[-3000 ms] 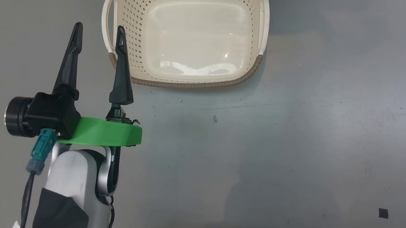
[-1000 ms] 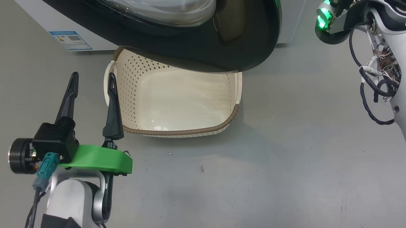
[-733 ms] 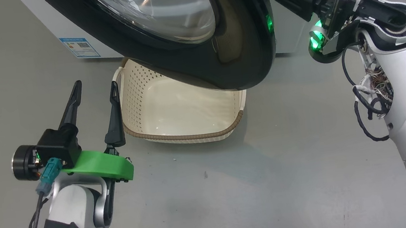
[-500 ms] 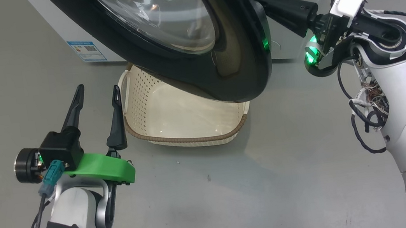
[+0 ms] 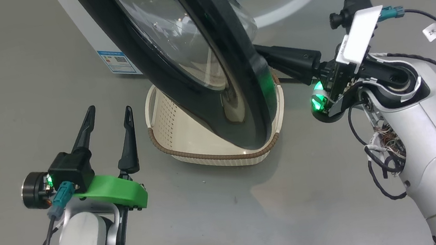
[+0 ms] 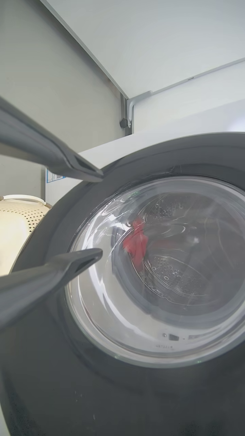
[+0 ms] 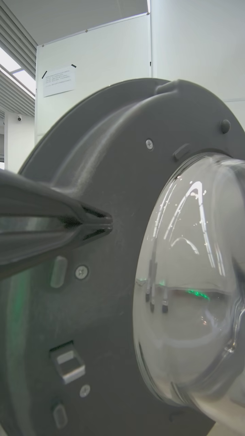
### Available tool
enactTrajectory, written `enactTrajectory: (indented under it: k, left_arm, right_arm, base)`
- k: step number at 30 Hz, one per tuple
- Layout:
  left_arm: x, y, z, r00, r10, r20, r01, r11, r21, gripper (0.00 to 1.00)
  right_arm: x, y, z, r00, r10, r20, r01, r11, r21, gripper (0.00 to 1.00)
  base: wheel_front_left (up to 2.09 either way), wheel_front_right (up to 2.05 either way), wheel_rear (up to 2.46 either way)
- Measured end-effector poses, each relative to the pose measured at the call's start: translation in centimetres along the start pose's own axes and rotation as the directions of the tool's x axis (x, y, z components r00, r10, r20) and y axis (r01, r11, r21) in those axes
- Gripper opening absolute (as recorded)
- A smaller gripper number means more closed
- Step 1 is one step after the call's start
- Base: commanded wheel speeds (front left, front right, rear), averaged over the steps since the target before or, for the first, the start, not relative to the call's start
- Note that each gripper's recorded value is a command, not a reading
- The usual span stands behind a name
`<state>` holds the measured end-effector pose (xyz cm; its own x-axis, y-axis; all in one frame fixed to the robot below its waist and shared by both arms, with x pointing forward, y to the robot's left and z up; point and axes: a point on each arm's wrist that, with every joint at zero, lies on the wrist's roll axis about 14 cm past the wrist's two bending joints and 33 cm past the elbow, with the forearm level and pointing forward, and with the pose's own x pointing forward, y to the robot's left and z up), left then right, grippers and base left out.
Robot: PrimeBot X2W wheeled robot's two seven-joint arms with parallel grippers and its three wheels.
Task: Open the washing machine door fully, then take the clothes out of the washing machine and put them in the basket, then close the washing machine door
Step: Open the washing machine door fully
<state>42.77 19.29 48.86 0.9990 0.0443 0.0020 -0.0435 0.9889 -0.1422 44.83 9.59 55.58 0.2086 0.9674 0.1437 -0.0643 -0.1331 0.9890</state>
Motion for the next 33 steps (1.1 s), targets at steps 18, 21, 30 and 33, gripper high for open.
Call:
enactTrajectory:
  k: [18, 21, 30, 33]
  left_arm:
    - [-2.7, 2.2, 0.3, 0.998, 0.067, -0.007, -0.067, 0.998, 0.007, 1.0]
    - [-3.1, 2.5, 0.3, 0.997, 0.079, -0.007, -0.079, 0.997, 0.009, 1.0]
    - [-4.2, 3.7, 0.8, 0.993, 0.116, 0.002, -0.116, 0.993, 0.004, 1.0]
    - [-4.5, 4.0, 0.8, 0.991, 0.131, 0.002, -0.131, 0.991, 0.005, 1.0]
  right_arm:
    - [2.6, 0.1, -6.9, 0.984, 0.041, -0.173, -0.032, 0.998, 0.057, 0.0]
    - [3.1, 0.3, -7.5, 0.981, 0.049, -0.189, -0.038, 0.997, 0.061, 0.0]
    - [4.4, 0.7, -10.1, 0.966, 0.06, -0.252, -0.044, 0.996, 0.072, 0.0]
    - [4.8, 1.0, -11.1, 0.958, 0.075, -0.278, -0.054, 0.995, 0.082, 0.0]
  base:
    - [0.0, 0.0, 0.0]
    - [0.0, 0.0, 0.0]
    - [0.0, 0.0, 0.0]
    - [0.0, 0.0, 0.0]
